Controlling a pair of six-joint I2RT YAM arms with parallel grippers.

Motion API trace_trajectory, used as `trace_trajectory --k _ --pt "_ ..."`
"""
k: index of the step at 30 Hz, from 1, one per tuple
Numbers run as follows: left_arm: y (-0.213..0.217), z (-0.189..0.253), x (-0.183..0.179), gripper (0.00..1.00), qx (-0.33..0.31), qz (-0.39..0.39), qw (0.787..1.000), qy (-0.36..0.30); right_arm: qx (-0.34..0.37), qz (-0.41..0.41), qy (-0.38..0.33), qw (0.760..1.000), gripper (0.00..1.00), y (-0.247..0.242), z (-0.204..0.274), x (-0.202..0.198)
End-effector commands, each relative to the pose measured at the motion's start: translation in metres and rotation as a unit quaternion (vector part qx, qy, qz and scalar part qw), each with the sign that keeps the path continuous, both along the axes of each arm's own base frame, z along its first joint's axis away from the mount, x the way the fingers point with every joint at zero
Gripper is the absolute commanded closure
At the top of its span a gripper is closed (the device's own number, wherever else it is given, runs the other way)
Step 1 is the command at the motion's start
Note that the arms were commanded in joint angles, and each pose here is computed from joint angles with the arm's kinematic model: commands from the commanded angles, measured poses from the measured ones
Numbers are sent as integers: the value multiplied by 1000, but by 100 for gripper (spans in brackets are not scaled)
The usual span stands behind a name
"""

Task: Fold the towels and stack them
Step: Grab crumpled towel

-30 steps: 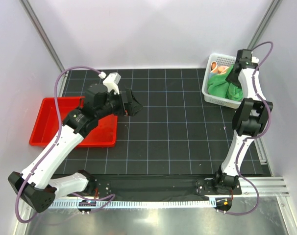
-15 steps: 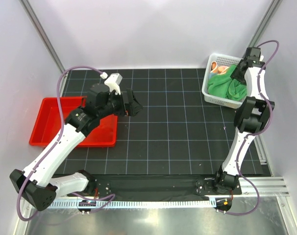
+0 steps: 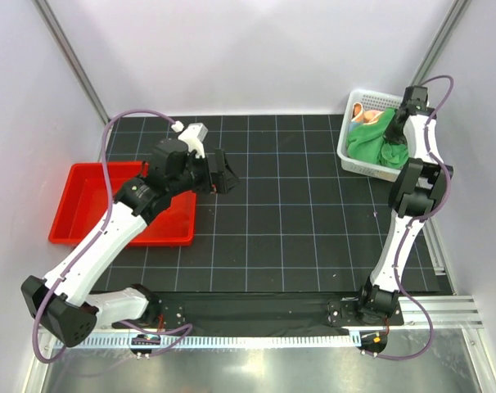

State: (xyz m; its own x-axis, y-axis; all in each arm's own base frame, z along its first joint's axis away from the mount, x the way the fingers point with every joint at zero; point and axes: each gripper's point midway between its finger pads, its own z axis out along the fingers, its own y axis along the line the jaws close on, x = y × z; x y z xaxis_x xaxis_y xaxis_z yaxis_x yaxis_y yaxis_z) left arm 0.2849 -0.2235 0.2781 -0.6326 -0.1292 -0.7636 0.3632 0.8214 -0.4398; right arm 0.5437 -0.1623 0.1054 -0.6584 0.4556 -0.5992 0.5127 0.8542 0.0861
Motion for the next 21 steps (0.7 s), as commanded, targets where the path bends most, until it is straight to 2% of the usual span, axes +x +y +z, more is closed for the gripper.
trace_trajectory --k 1,5,6,7,12,13,17,21 --pt "0 16 5 1 -1 -1 1000 -24 -21 3 -61 998 99 -4 53 18" --pt "-4 21 -1 0 -11 -17 999 -25 -31 -10 -122 992 99 -3 113 10" --pt "-5 22 -2 0 -14 -20 999 -24 -34 -11 -151 988 99 1 146 3" --pt "-6 23 -5 0 -19 -24 999 -21 -30 -9 -162 986 99 5 159 -2" --pt "-13 29 -8 0 -36 -40 998 -26 26 28 -269 962 99 46 256 -33" --pt "-12 31 -6 0 -37 -38 998 -32 29 34 -303 952 99 55 290 -48" --pt "-8 43 4 0 -40 -21 998 -45 82 100 -382 915 99 102 366 -91" --pt "5 59 14 0 -54 -3 998 -44 207 206 -426 856 99 176 408 -148"
